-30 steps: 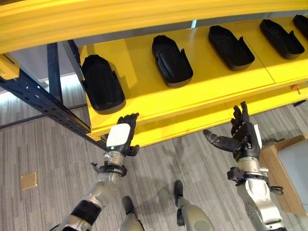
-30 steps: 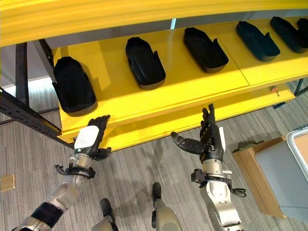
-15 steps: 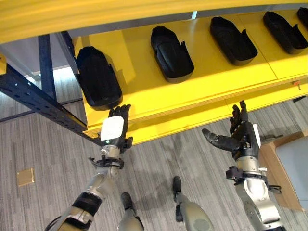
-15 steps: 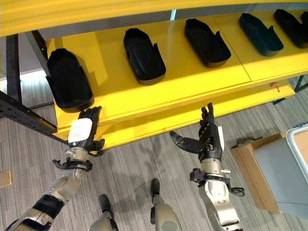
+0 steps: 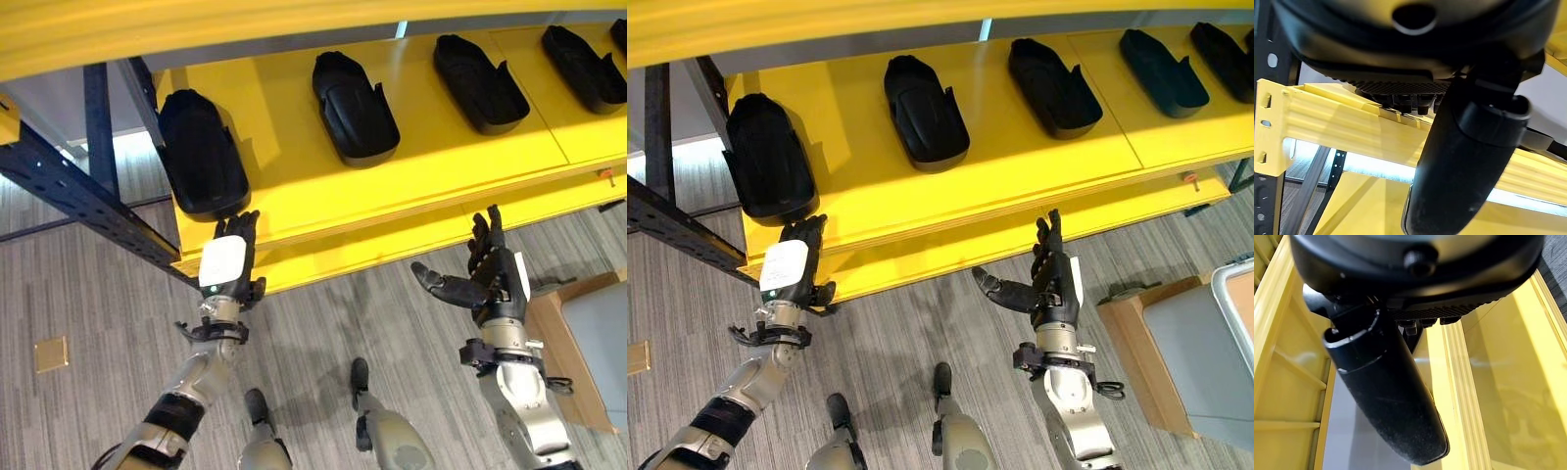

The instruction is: Move parts from the plastic box to the shelf.

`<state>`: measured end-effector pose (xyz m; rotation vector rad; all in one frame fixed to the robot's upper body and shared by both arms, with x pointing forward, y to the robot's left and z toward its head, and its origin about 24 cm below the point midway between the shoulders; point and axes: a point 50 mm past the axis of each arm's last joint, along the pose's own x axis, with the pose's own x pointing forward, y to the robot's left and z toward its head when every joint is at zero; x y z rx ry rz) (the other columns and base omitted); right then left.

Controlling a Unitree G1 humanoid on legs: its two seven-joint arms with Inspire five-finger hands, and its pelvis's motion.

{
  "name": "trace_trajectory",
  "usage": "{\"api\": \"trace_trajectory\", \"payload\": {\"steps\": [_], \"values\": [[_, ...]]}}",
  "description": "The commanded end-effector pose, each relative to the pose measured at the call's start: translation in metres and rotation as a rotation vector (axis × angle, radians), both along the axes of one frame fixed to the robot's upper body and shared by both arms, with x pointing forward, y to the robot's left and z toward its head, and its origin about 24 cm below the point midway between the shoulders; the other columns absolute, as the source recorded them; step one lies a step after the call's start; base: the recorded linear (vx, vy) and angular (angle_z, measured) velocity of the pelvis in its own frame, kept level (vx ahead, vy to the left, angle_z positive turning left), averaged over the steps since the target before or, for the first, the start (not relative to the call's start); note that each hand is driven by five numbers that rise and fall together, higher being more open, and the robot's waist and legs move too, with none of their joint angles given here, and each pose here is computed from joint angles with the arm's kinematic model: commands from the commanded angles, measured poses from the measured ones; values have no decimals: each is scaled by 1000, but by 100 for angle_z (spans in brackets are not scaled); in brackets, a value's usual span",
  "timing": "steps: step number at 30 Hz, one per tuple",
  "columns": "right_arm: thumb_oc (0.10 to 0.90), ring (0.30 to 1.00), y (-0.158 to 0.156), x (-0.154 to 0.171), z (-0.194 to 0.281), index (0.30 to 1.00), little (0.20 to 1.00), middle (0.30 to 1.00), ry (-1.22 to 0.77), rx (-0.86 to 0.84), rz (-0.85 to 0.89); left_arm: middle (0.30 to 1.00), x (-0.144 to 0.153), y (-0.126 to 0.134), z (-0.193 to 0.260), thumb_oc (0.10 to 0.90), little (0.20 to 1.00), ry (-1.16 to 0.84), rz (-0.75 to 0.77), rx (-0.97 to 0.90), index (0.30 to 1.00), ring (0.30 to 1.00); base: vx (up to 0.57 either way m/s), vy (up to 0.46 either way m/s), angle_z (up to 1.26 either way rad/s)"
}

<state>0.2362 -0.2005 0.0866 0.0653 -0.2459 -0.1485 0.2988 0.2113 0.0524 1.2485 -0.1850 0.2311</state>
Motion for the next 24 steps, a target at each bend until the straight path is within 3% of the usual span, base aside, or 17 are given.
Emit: {"api": "trace_trajectory", "payload": {"steps": [1,24], "values": [[900,1000,1,-1,58,1000,1000,1000,-321,12,21,1000,2,31,23,900,1000,-105,107,16,1000,1000,0,0,0],[900,1000,-1,-2,58,1000,1000,1000,-317,-5,18,1000,10,42,31,900,1000,-118,148,42,1000,1000,0,0,0]]}}
